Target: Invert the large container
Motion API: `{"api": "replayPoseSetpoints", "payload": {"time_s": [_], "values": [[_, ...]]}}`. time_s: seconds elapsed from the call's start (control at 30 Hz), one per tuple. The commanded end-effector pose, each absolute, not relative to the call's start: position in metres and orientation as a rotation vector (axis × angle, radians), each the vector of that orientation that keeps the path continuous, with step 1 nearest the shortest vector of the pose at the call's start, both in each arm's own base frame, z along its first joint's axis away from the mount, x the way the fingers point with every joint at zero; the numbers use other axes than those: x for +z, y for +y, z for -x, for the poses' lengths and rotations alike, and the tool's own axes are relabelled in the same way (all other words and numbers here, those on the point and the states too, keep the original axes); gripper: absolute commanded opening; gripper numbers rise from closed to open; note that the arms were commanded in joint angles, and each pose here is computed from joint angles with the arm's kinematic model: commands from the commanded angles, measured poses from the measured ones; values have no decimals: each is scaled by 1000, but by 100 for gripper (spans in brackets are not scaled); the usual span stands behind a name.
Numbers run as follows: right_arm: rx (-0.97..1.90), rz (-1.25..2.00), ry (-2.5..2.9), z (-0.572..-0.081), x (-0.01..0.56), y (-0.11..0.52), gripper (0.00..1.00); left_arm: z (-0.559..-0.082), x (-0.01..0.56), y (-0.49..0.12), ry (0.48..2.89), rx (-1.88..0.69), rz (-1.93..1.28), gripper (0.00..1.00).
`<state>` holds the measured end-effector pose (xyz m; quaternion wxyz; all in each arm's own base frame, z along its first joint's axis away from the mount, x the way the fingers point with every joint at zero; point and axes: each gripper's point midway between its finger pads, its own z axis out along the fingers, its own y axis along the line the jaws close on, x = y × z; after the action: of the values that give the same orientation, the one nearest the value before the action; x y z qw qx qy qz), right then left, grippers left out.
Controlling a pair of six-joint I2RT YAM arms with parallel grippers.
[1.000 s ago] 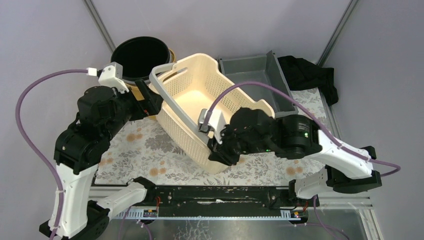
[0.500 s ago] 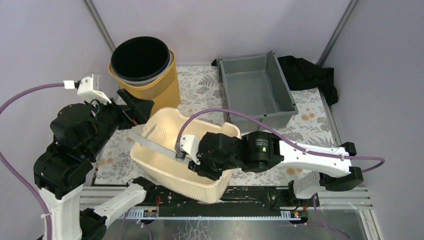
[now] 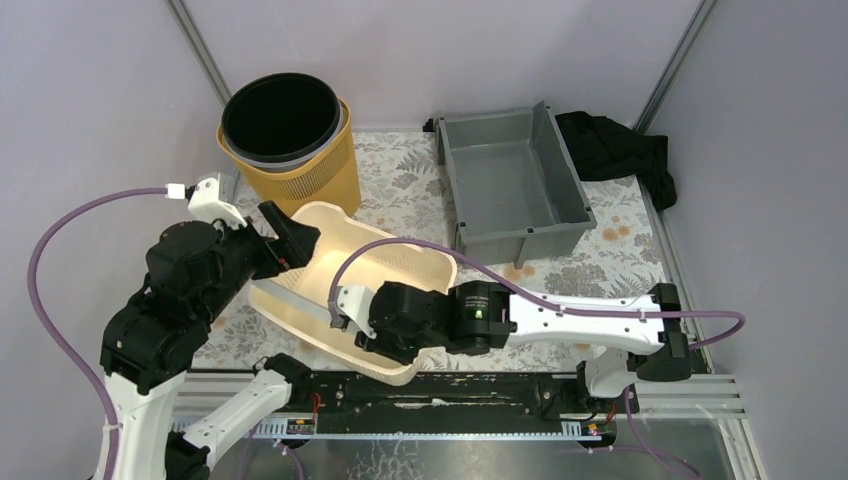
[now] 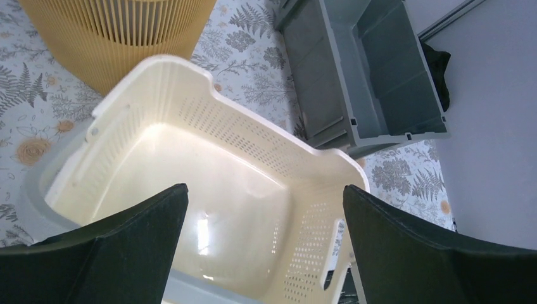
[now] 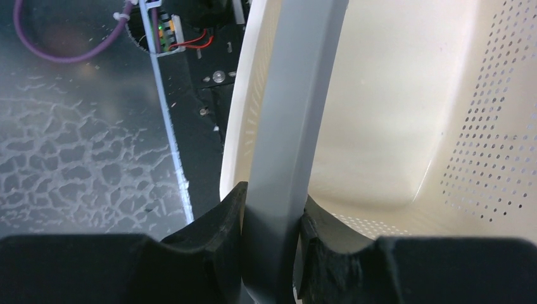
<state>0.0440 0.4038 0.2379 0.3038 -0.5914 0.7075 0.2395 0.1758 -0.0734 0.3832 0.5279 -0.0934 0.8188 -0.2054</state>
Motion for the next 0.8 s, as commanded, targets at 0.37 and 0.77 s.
{"api": "replayPoseSetpoints", "payload": {"time_s": [0.37, 0.77], "values": [[662, 1387, 1925, -125, 219, 420, 54, -195, 354, -86, 1978, -507, 229, 100], [662, 1230, 1997, -165, 224, 396, 88, -213, 324, -97, 2041, -495, 214, 100]]}}
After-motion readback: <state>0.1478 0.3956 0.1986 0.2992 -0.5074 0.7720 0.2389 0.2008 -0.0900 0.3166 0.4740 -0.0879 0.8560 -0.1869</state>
